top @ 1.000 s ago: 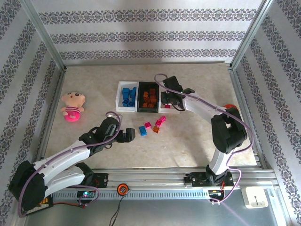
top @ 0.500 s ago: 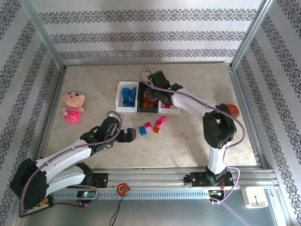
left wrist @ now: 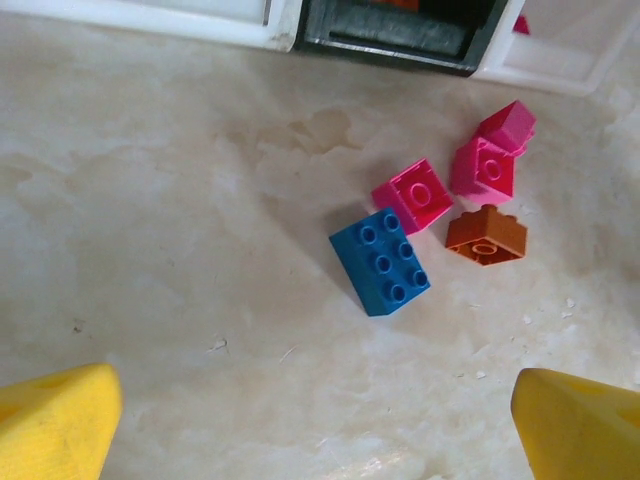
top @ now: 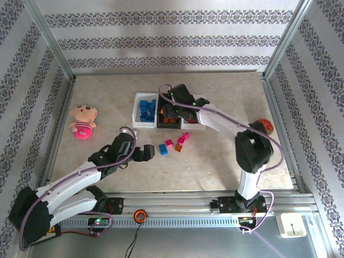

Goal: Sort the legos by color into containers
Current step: Pick up the lego from the center of the table, then place the lego in the container, then pick up the lego from the center of the table, then place the lego in the container, then pick up the lego from the center of the table, then place the lego in the container.

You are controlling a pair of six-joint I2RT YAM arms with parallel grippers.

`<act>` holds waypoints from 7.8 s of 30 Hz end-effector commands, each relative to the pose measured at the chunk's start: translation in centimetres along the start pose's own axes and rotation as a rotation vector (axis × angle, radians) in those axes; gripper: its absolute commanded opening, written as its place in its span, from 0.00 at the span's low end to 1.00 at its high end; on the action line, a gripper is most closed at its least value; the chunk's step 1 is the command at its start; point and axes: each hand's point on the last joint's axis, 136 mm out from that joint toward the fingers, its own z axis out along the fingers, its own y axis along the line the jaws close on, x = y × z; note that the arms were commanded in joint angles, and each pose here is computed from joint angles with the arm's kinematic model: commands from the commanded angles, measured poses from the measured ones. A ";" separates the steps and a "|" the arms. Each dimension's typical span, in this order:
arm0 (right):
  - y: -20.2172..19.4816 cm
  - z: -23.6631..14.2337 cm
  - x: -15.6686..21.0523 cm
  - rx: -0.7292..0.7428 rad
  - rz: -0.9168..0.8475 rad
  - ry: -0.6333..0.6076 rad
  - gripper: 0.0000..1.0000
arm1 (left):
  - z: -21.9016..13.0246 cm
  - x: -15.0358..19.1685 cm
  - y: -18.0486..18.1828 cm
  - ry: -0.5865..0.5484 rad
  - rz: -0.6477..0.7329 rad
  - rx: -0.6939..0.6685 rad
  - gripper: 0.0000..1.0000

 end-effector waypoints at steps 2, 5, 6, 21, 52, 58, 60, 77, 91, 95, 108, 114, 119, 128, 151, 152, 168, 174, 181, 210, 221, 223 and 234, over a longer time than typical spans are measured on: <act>1.4 -3.4 4.8 -0.062 0.006 0.035 0.66 | -0.8 -0.7 0.8 -0.044 0.004 -0.032 1.00; 1.3 -4.2 10.4 -0.076 -0.002 0.131 0.67 | -1.0 -0.8 1.1 -0.057 0.001 -0.039 1.00; 1.2 -4.4 12.0 -0.074 -0.009 0.164 0.67 | -1.0 -0.8 1.2 -0.058 -0.001 -0.041 1.00; 1.0 -1.1 19.6 -0.015 -0.058 0.352 0.59 | -0.5 -0.5 1.5 -0.051 -0.025 -0.050 1.00; 2.0 -3.8 17.2 -0.084 -0.055 0.260 0.18 | -1.0 -0.8 1.8 -0.061 -0.016 -0.064 1.00; 3.1 -7.5 10.8 -0.123 -0.047 0.093 0.18 | -1.4 -1.2 1.8 -0.077 -0.006 -0.068 1.00; 3.2 -7.4 8.1 -0.120 -0.030 0.047 0.18 | -1.4 -1.3 1.8 -0.073 -0.007 -0.073 1.00; -0.7 4.8 -2.9 0.054 0.129 0.011 0.41 | -0.7 -2.7 -0.5 -0.041 0.067 -0.018 1.00; -4.8 -1.9 0.6 0.048 0.274 -0.077 0.63 | 4.6 -3.1 -7.2 0.114 0.283 0.085 0.94; -8.2 -5.3 4.2 0.088 0.351 -0.106 0.64 | 7.8 -2.1 -9.5 0.182 0.397 0.060 0.88; -13.1 -13.7 8.3 0.108 0.474 -0.248 0.67 | 16.5 -1.0 -9.5 0.300 0.563 -0.095 0.72; -12.9 -14.0 8.3 0.091 0.481 -0.258 0.67 | 18.0 -0.4 -9.5 0.310 0.566 -0.090 0.65; -13.0 -14.2 8.1 0.095 0.476 -0.270 0.67 | 18.2 0.7 -9.1 0.331 0.566 -0.087 0.54; -13.3 -13.8 8.5 0.104 0.485 -0.263 0.67 | 14.5 2.1 -9.8 0.320 0.520 -0.032 0.30; -13.8 -12.9 13.9 0.118 0.519 -0.189 0.67 | 20.5 -12.8 -17.5 0.197 0.303 0.133 0.28; -13.8 -12.7 14.3 0.116 0.524 -0.183 0.67 | 21.2 -13.2 -17.5 0.199 0.290 0.135 0.28; -11.4 -11.1 16.6 0.066 0.443 -0.137 0.68 | 17.9 -19.5 -21.6 0.070 0.192 0.284 0.71; -9.3 -9.9 15.5 0.043 0.347 -0.113 0.70 | 11.3 -18.7 -19.0 -0.038 0.164 0.310 0.89; -5.8 -6.7 14.6 0.016 0.254 -0.059 0.71 | 4.9 -13.1 -12.0 -0.107 0.119 0.203 1.00; -4.8 3.2 13.1 0.065 0.166 0.110 0.33 | -0.8 -1.8 1.9 -0.128 0.024 -0.101 1.00; -4.9 -6.2 6.3 0.016 0.154 -0.096 0.28 | -1.2 -1.9 2.1 -0.144 0.035 -0.108 1.00; -6.5 -5.9 4.5 0.042 0.192 -0.107 0.28 | -1.2 -1.9 2.2 -0.148 0.029 -0.110 1.00; -12.5 2.0 0.7 0.176 0.299 -0.020 0.38 | -1.9 -1.4 2.5 -0.137 0.012 -0.114 1.00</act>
